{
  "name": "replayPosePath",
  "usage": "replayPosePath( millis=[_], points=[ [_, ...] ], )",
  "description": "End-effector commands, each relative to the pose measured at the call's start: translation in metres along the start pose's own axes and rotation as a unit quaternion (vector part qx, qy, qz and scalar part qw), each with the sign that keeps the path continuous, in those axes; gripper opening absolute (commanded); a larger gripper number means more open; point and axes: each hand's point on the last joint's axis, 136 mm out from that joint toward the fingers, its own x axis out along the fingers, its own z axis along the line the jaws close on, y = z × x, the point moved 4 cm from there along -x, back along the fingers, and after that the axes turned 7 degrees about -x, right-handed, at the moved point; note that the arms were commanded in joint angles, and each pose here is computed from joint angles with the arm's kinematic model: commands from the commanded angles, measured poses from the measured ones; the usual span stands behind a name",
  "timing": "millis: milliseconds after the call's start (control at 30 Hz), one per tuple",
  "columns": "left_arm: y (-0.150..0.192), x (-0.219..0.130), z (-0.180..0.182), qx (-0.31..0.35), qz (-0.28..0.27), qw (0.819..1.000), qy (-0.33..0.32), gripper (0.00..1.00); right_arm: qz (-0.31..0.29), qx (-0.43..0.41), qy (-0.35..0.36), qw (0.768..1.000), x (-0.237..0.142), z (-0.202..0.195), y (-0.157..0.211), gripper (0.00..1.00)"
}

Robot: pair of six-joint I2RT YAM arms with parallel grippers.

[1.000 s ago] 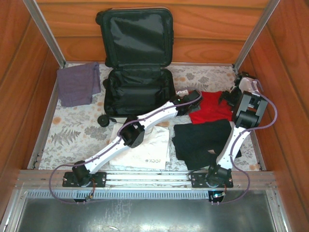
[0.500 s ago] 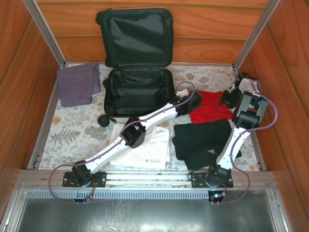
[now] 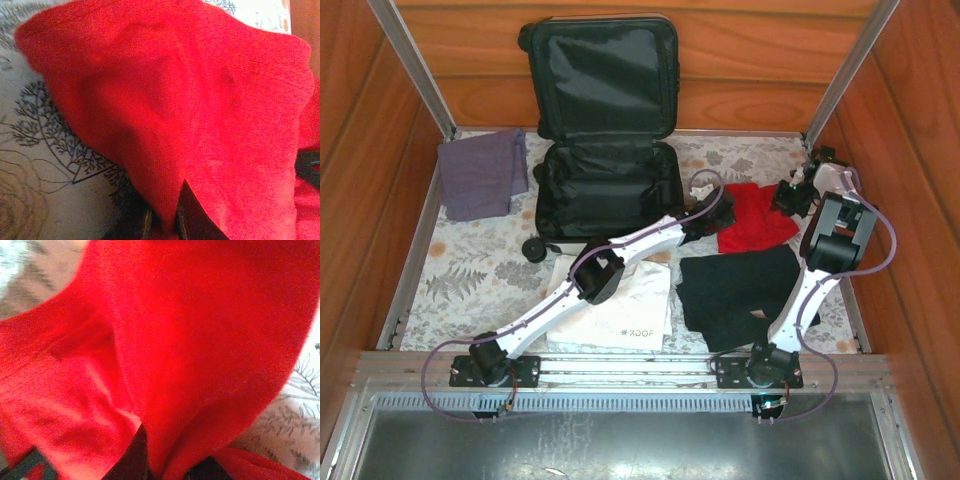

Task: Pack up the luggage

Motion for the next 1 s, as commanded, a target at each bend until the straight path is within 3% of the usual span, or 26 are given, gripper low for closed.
replayPosePath(
  millis=[0,267,500,733,933,967],
  points=[
    [-0.033,-0.046,-0.057,0.082,-0.026,0.995,0.049,0.00,-0.080,-0.038,-0.051,0.995,-0.059,0.041,-0.015,0.00],
    [-0.072,-0.117,-0.111,0.165,-0.050,0.980,0.099,0.00,-0.190,-0.109,-0.092,0.972,-0.146,0.105,-0.009,0.00],
    [-0.111,-0.191,-0.126,0.204,-0.090,0.969,0.109,0.00,-0.214,-0.148,-0.137,0.956,-0.187,0.161,0.012,0.00],
    [-0.163,-0.276,-0.074,0.226,-0.144,0.962,0.051,0.00,-0.204,-0.158,-0.204,0.944,-0.190,0.228,0.031,0.00],
    [-0.191,-0.343,-0.005,0.225,-0.181,0.957,-0.009,0.00,-0.194,-0.202,-0.245,0.928,-0.157,0.300,0.048,0.00],
    [-0.194,-0.350,0.007,0.228,-0.186,0.956,-0.022,0.00,-0.178,-0.206,-0.243,0.931,-0.138,0.310,0.047,0.00]
  ],
)
